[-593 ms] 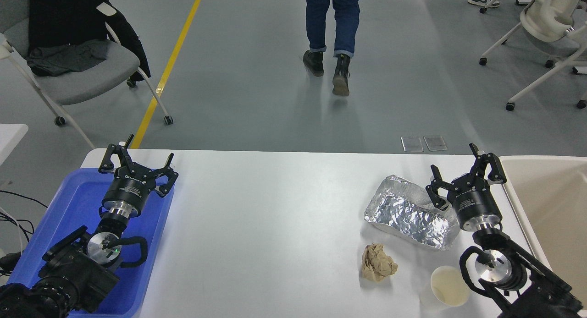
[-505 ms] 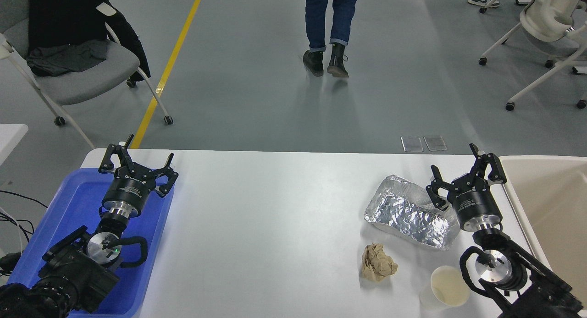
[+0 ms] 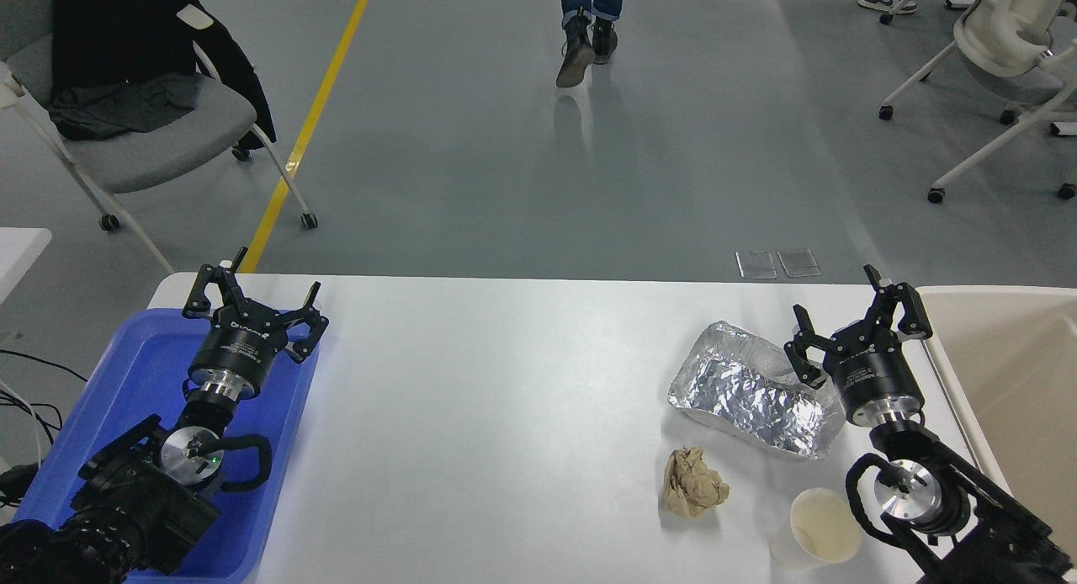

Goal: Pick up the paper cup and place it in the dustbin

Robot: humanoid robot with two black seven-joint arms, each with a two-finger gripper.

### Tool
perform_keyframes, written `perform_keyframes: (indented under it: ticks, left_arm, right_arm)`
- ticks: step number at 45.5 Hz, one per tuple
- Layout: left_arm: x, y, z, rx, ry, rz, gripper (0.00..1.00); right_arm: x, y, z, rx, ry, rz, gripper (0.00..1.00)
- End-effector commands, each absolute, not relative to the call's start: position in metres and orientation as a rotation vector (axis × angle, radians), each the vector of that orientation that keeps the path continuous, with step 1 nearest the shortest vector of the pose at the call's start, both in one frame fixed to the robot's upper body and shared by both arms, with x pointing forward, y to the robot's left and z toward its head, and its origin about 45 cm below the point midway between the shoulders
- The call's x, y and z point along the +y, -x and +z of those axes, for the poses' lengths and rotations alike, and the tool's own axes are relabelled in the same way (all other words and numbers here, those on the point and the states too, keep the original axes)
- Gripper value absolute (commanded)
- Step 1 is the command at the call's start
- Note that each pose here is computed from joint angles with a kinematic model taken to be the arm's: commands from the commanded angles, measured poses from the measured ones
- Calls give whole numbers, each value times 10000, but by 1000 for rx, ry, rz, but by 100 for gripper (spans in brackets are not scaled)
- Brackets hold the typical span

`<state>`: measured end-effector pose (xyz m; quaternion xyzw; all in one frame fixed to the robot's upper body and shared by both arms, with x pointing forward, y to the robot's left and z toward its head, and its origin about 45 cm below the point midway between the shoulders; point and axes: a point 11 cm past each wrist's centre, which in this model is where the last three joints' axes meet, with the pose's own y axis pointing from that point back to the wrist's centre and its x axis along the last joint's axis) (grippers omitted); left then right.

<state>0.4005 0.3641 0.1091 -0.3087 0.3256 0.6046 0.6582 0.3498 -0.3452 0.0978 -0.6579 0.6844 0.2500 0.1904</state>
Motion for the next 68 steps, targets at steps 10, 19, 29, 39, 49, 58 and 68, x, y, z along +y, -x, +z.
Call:
perform_keyframes:
  ticks: [10,19,29,39,49,58,68]
  left_arm:
    - [3641,-4005,1091,738,700,1369,100]
    - [3639,-4005,1090,738,699,1369,100]
    - [3641,-4005,1091,738,700,1369,100]
    - [3641,-4005,1091,738,700,1369,100]
    - [3639,-4005,1090,738,699,1369,100]
    - [3637,-4005,1089,738,696,1367,100]
    - [3635,-4010,1095,737,697,1366,100]
  right_arm:
    - [-3580,-3529,1033,1947,1844,672,100]
    - [-3633,-3522,1041,1960,1853,661,100]
    - [-3973,-3437,1107,2034,1943,618,100]
    - [-4376,-3421,1297,2139,2448,500,100]
    - [-4714,-3302,1428,2185,3028,360,100]
    - [-4730,-3505,1849,2004,3579,76,100]
    - [-4295,-3611,2440,1490,4128,-86,100]
